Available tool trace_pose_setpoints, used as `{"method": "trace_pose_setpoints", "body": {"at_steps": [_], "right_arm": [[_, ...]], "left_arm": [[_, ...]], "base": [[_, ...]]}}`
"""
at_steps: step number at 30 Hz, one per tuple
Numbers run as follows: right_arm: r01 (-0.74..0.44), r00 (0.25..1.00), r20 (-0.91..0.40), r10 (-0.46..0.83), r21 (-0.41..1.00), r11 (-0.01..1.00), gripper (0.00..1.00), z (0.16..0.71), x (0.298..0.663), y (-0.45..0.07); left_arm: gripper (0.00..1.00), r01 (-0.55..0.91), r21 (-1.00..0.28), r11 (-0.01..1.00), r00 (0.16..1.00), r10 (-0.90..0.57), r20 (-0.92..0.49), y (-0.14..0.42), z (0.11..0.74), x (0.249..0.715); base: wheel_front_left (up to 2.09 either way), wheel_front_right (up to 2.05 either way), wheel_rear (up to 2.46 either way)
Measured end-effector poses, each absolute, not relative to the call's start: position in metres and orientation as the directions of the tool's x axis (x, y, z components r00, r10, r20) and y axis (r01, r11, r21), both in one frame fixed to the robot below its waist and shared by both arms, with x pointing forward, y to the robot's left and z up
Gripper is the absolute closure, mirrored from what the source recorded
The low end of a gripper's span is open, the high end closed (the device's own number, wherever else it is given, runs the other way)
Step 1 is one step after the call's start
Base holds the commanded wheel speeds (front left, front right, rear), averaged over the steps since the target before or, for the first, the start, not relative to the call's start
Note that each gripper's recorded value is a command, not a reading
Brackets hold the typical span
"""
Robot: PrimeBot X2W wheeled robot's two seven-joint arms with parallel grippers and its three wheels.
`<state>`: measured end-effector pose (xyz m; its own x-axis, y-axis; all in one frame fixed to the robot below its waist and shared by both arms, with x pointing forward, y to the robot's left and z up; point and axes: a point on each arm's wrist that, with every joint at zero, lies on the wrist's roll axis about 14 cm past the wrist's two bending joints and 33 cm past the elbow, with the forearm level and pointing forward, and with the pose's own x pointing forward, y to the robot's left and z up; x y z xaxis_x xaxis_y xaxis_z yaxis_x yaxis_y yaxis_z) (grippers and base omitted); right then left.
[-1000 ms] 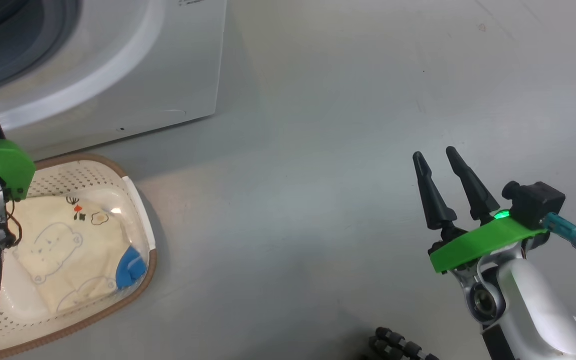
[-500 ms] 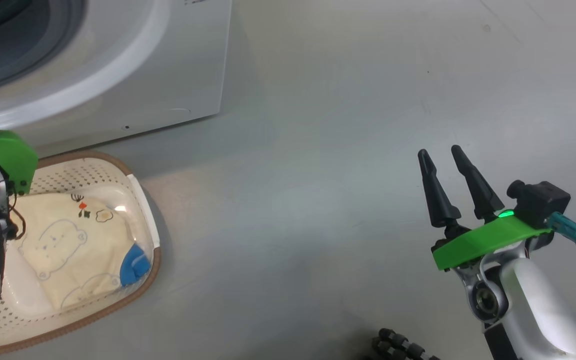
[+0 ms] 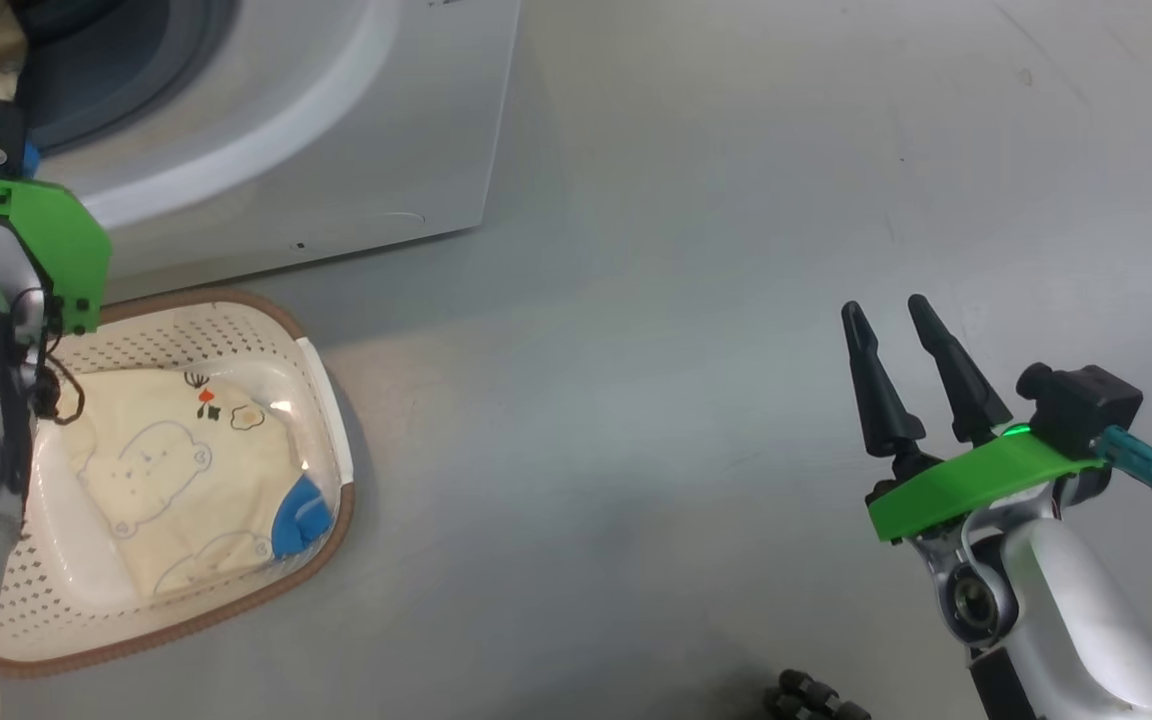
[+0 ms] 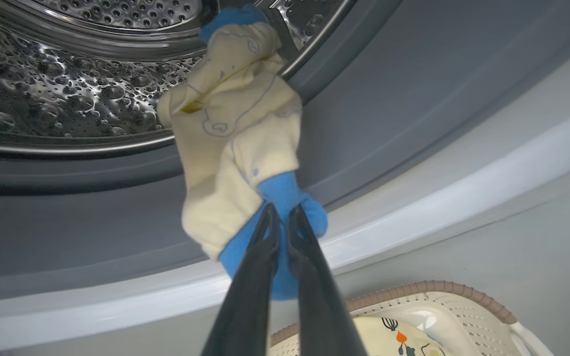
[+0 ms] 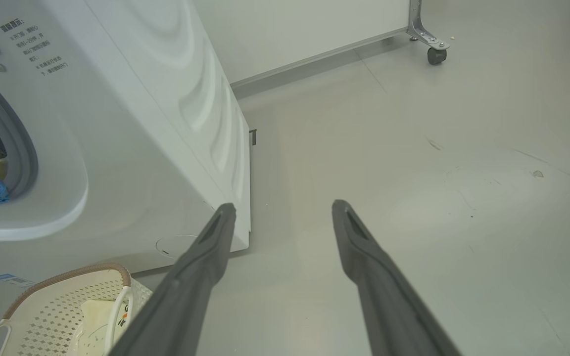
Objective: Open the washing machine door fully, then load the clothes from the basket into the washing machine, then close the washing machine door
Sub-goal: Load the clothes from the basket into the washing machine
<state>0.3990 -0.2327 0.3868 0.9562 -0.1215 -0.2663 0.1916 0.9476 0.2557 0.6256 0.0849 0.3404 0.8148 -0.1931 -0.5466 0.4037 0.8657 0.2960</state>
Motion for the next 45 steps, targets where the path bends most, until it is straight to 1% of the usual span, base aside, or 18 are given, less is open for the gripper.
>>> {"method": "trace_pose_setpoints", "body": {"at_steps": [3,8,11,16,21,29,34,38,45], "right_arm": [[0.190,0.956,-0.269,-0.119,0.257,0.948,0.00,0.386,0.399,-0.232],[0.192,0.954,-0.276,-0.119,0.256,0.947,0.00,0.384,0.398,-0.232],[0.192,0.953,-0.280,-0.118,0.254,0.948,0.00,0.383,0.396,-0.231],[0.203,0.949,-0.289,-0.125,0.260,0.944,0.00,0.382,0.392,-0.233],[0.218,0.946,-0.293,-0.139,0.254,0.942,0.00,0.382,0.390,-0.238],[0.251,0.935,-0.310,-0.172,0.235,0.939,0.00,0.379,0.383,-0.249],[0.272,0.926,-0.326,-0.190,0.226,0.935,0.00,0.376,0.379,-0.254],[0.290,0.918,-0.338,-0.209,0.211,0.934,0.00,0.373,0.377,-0.260],[0.300,0.907,-0.360,-0.217,0.195,0.934,0.00,0.366,0.375,-0.262]], "left_arm": [[1.00,0.415,0.285,0.864,0.804,-0.202,-0.559,0.079,0.347,0.628],[1.00,0.419,0.265,0.868,0.810,-0.226,-0.541,0.064,0.369,0.636],[1.00,0.415,0.254,0.874,0.827,-0.246,-0.505,0.057,0.388,0.642],[1.00,0.348,0.231,0.909,0.868,-0.219,-0.447,0.066,0.408,0.654],[1.00,0.286,0.147,0.947,0.874,-0.195,-0.445,0.077,0.405,0.664],[1.00,0.246,0.101,0.964,0.888,-0.183,-0.421,0.082,0.390,0.686],[1.00,0.207,0.093,0.974,0.932,-0.168,-0.321,0.085,0.405,0.720],[1.00,0.194,0.074,0.978,0.951,-0.169,-0.260,0.082,0.409,0.740],[1.00,0.160,-0.012,0.987,0.970,-0.159,-0.186,0.076,0.404,0.763]], "base": [[0.00,0.00,0.00],[0.00,0.00,0.00],[0.00,0.00,0.00],[0.00,0.00,0.00],[0.00,0.00,0.00],[0.00,0.00,0.00],[0.00,0.00,0.00],[0.00,0.00,0.00],[0.00,0.00,0.00]]}}
